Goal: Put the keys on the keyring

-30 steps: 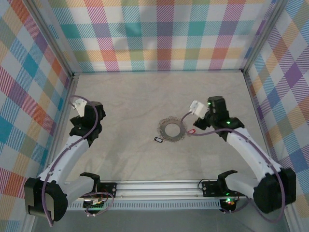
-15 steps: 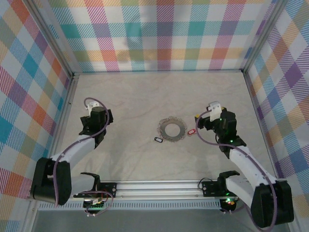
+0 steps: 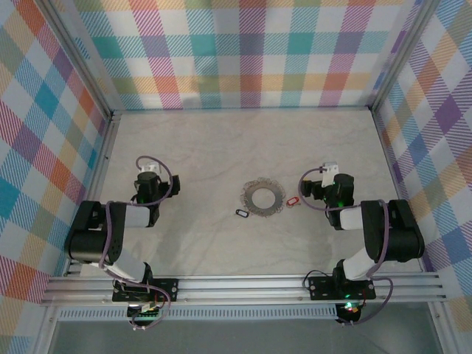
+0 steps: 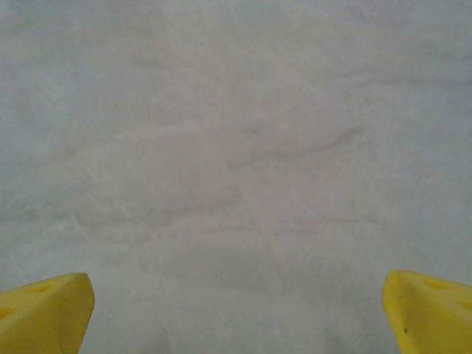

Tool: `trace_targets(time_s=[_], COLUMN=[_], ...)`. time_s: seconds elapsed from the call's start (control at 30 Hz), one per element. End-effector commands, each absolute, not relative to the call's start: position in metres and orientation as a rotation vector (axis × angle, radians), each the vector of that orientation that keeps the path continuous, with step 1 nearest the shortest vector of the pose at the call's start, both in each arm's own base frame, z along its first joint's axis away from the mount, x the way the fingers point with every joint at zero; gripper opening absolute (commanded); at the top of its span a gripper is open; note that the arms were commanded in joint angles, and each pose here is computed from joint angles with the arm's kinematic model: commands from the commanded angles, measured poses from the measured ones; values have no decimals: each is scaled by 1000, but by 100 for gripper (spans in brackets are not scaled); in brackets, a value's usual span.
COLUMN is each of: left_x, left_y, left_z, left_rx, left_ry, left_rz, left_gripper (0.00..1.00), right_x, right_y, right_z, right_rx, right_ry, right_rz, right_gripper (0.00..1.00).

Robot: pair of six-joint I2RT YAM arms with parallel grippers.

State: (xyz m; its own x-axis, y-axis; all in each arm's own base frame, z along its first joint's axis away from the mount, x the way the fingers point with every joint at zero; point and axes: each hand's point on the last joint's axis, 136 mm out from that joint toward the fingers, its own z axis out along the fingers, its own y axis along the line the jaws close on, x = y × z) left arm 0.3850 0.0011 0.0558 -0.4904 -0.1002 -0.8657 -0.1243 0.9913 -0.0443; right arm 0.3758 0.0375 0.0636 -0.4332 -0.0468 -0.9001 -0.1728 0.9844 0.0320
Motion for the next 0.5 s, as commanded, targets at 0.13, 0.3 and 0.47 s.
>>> trace_targets(time_s=[0.13, 0.3, 0.47], left_x=[398, 398, 398], left_y=[-5, -6, -6], left_z=[79, 79, 79], left_rx=[-120, -120, -118], left_ry=[1984, 1984, 1985], left_rz=[20, 27, 28], left_gripper=[100, 100, 100], right_x=[397, 397, 397], right_y=[26, 25, 25], right_z=[91, 92, 92], right_rx=[-61, -58, -57], right_ry=[1947, 1942, 1945], right_rz=[143, 139, 140], right_gripper=[100, 100, 100])
